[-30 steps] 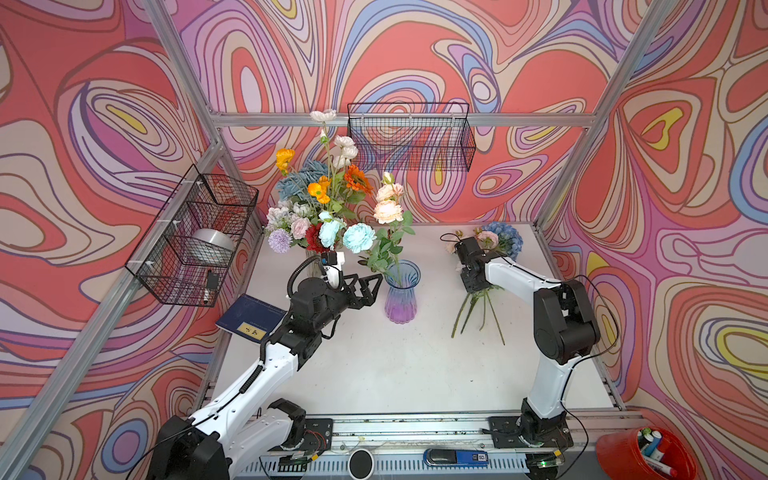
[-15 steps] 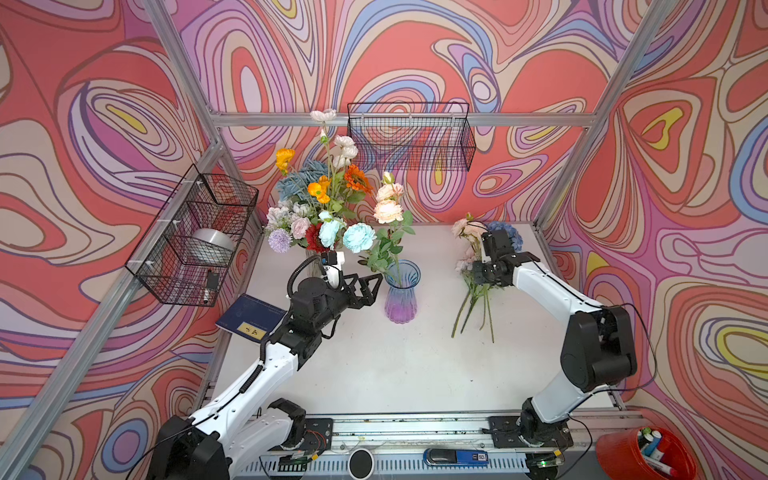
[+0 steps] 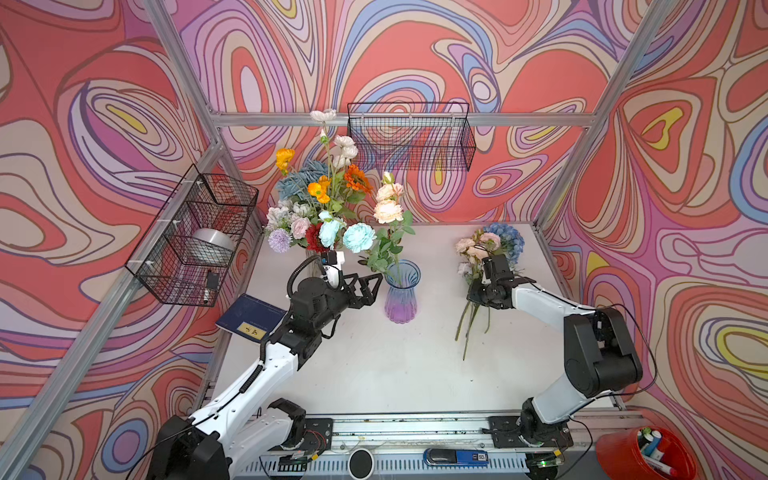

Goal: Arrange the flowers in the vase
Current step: 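Lift a stem from the bunch with the right gripper, then carry the peach rose over the blue-purple vase and lower its stem in, then open the right gripper and draw it back toward the bunch, then lower the right gripper onto the bunch and close on a stem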

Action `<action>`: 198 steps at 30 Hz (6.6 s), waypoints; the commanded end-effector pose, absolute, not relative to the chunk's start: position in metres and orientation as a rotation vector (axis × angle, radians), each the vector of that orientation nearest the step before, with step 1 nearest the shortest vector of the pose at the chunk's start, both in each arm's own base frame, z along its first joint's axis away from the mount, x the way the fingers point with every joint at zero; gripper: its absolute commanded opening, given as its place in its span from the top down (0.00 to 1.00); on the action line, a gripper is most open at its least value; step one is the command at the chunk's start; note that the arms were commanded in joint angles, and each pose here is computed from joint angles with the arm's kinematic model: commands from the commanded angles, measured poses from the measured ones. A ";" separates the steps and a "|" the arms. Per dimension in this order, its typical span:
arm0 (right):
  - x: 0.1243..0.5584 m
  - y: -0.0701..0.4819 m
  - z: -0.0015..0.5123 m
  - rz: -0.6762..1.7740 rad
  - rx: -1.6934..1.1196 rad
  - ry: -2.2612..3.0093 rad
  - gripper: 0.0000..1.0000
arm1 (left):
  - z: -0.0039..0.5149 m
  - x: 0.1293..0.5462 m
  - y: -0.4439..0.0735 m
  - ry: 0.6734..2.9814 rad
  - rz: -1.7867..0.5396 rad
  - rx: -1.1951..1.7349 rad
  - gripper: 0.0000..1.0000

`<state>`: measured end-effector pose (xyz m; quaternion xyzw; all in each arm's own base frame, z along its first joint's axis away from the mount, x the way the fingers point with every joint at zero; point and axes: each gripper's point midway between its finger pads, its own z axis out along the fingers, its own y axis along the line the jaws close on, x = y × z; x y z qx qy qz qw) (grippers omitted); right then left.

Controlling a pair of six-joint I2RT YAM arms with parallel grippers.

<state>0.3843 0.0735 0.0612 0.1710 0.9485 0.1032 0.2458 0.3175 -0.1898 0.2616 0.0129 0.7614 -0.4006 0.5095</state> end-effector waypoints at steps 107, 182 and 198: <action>0.334 0.335 0.297 1.017 -0.573 1.130 1.00 | 0.288 0.301 -0.200 1.859 -1.010 0.133 0.00; 0.350 0.006 0.058 0.168 0.496 2.663 0.76 | 0.261 0.313 -0.188 1.857 -0.846 -0.038 0.00; 0.362 -0.008 0.088 0.084 0.484 2.539 1.00 | 0.265 0.317 -0.192 1.839 -0.855 -0.031 0.00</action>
